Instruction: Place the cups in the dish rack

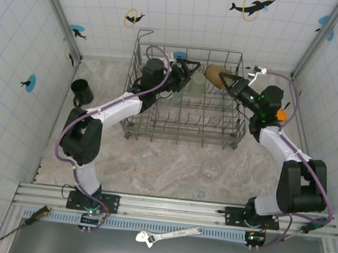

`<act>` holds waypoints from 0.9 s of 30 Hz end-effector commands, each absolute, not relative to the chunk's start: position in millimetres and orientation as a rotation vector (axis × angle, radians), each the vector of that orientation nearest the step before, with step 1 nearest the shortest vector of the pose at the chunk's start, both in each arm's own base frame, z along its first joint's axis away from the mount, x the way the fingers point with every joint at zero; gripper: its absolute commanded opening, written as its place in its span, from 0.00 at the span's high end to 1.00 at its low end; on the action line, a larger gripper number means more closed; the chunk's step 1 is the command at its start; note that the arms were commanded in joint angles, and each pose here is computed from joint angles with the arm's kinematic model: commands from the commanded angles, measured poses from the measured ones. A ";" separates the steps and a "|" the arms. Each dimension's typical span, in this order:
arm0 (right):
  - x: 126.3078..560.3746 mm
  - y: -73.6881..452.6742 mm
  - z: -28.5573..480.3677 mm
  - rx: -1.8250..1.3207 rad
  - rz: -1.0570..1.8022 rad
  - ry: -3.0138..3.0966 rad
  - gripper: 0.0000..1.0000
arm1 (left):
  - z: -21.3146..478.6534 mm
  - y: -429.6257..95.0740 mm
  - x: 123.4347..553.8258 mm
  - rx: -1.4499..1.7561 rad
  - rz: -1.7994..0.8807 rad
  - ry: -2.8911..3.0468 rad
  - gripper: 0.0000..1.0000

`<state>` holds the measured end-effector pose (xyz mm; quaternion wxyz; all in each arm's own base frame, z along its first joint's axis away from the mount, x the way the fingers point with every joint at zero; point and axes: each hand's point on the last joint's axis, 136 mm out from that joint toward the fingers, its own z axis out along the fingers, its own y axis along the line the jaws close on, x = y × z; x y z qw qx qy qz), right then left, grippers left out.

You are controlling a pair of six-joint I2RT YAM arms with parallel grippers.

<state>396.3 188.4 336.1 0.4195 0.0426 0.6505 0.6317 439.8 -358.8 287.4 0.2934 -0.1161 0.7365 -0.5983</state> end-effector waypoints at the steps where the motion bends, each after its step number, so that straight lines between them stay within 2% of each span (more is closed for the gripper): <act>1: 388.5 195.9 342.9 0.041 1.616 1.584 1.00 | 298.7 -363.6 441.6 -0.320 -1.686 1.910 0.02; 18: 388.0 212.6 340.8 0.009 1.671 1.577 1.00 | 308.0 -384.4 431.6 -0.351 -1.849 1.886 0.03; 21: 388.5 215.3 339.2 0.009 1.678 1.578 1.00 | 307.9 -387.6 430.1 -0.355 -1.872 1.887 0.05; 27: 388.7 216.2 340.3 0.007 1.687 1.571 1.00 | 307.3 -391.9 427.7 -0.347 -1.887 1.886 0.16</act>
